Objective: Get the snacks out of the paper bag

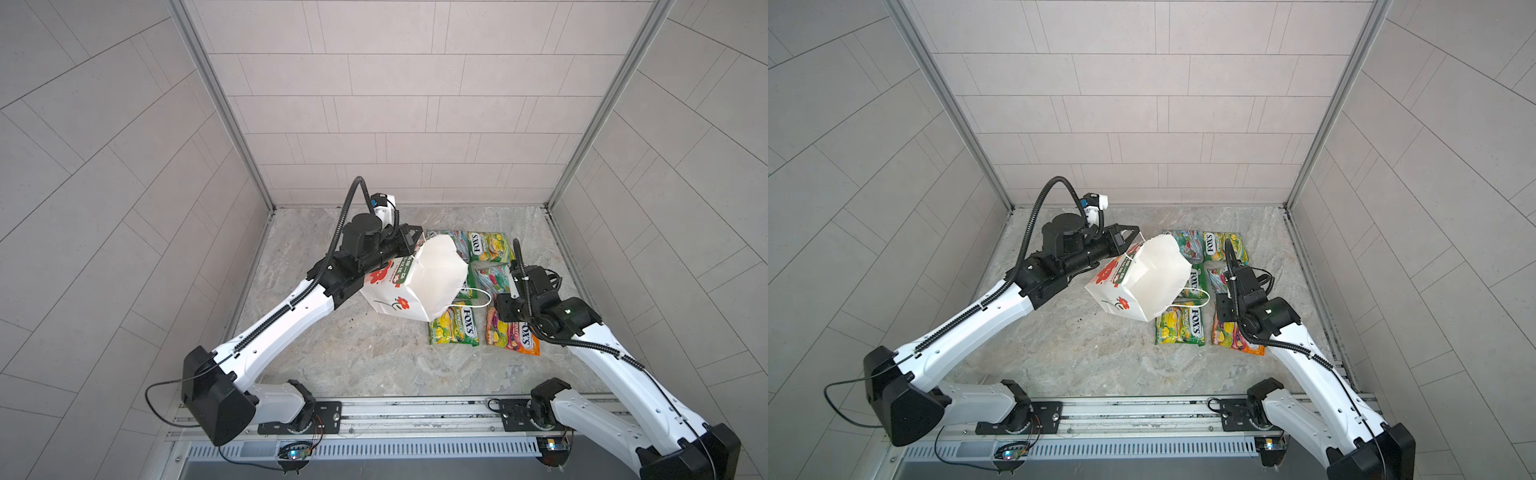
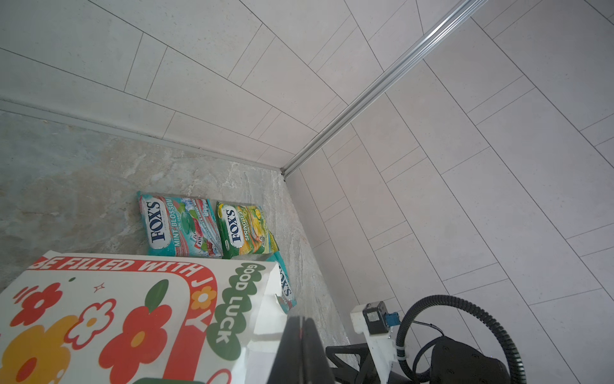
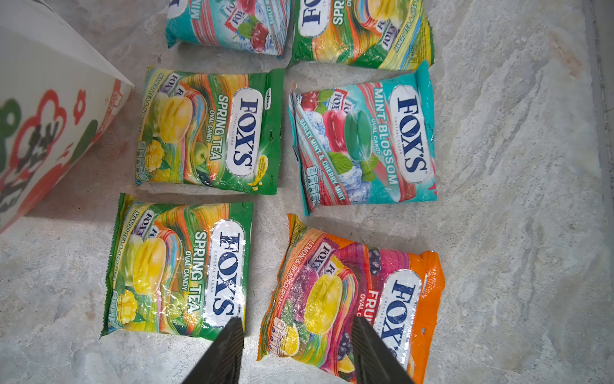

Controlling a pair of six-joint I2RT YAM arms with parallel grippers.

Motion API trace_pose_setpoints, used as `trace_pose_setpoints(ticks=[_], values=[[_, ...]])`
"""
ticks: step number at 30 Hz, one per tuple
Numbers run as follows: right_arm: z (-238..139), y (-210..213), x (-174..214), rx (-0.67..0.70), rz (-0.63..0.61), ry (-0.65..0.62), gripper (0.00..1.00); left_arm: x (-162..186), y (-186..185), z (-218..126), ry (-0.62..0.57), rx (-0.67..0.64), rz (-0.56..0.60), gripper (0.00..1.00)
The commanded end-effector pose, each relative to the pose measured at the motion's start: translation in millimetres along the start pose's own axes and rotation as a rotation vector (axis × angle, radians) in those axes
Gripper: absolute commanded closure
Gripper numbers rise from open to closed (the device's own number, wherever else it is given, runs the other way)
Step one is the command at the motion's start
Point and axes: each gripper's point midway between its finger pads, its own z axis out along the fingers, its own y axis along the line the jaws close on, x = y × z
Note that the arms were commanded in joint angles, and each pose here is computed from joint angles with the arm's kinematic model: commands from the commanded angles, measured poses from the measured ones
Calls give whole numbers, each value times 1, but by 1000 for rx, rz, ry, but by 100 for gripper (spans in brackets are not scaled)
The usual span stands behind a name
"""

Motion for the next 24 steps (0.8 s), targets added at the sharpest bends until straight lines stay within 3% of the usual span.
trace_pose_setpoints(ticks=[1,12,24], values=[[-2,-2,2,5,-7,-3,46,-16,-12,0,-58,37,-3,100],[-5,0,-1,-17,19,-20,46,-31,16,12,-66,-5,18,100],[-9,28,-14,-175,83,-55,46,-49,45,7,-101,-58,-14,100]])
